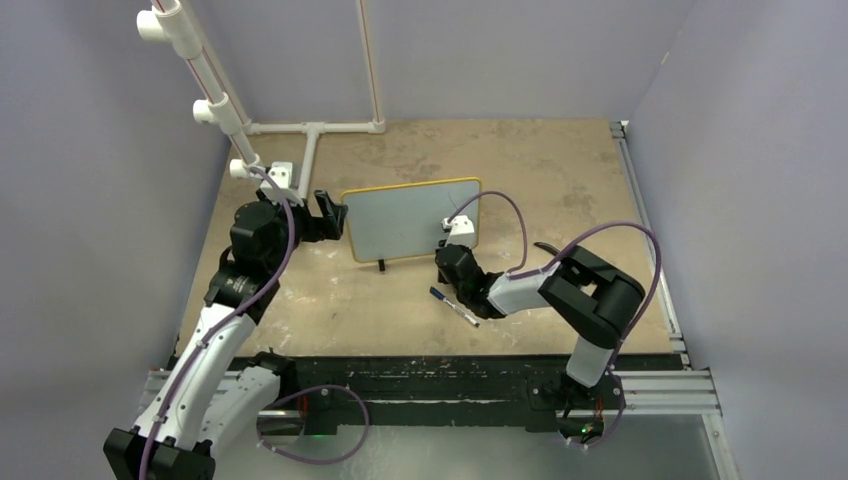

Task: Write a sentence on the whiteboard
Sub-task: Move the whiteboard to the center of the board, then pick up the whiteboard marker at the center of the board.

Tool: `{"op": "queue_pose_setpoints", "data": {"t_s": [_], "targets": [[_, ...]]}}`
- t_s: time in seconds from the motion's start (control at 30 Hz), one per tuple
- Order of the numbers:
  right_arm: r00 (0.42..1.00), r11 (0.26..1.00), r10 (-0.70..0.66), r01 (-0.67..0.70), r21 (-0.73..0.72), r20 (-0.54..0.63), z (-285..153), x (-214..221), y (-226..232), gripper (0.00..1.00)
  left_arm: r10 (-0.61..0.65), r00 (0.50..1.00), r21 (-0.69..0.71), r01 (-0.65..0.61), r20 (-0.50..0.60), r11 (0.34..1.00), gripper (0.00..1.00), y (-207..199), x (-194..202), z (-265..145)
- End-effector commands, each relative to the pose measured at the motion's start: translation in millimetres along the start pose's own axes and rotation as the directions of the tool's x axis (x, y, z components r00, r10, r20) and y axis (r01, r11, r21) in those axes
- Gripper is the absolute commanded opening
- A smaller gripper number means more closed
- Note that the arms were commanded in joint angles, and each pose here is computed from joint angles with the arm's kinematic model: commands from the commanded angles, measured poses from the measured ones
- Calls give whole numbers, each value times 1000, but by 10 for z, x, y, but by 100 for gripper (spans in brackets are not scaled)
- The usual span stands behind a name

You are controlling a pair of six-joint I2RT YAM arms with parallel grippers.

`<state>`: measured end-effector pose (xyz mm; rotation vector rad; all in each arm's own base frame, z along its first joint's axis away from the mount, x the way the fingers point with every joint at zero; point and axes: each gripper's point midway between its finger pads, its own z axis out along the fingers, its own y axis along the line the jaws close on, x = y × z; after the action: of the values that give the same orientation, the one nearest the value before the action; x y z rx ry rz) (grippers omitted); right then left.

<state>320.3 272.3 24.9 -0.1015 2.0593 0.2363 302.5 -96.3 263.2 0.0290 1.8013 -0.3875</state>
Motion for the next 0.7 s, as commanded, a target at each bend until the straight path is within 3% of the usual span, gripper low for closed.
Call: {"op": "queue_pose_setpoints", "data": {"t_s": [0.0,0.27,0.57,0.67], "targets": [[1000,997,24,-24,74,5,-150,-35,-215,23,11,1000,27,-12,11,1000,87,-31,-16,51],[1000,998,12,-13,-69,-13,-586,-248,-114,52,10,1000,53,-9,-24,999,88,-69,78,105],[978,919,-31,-54,-391,-207,-1223,-36,232,62,54,998,62,-52,-42,997,88,-62,117,93],[959,908,-27,-94,-408,-281,-1350,91,236,62,63,997,46,-61,-46,997,88,-25,141,80]]}}
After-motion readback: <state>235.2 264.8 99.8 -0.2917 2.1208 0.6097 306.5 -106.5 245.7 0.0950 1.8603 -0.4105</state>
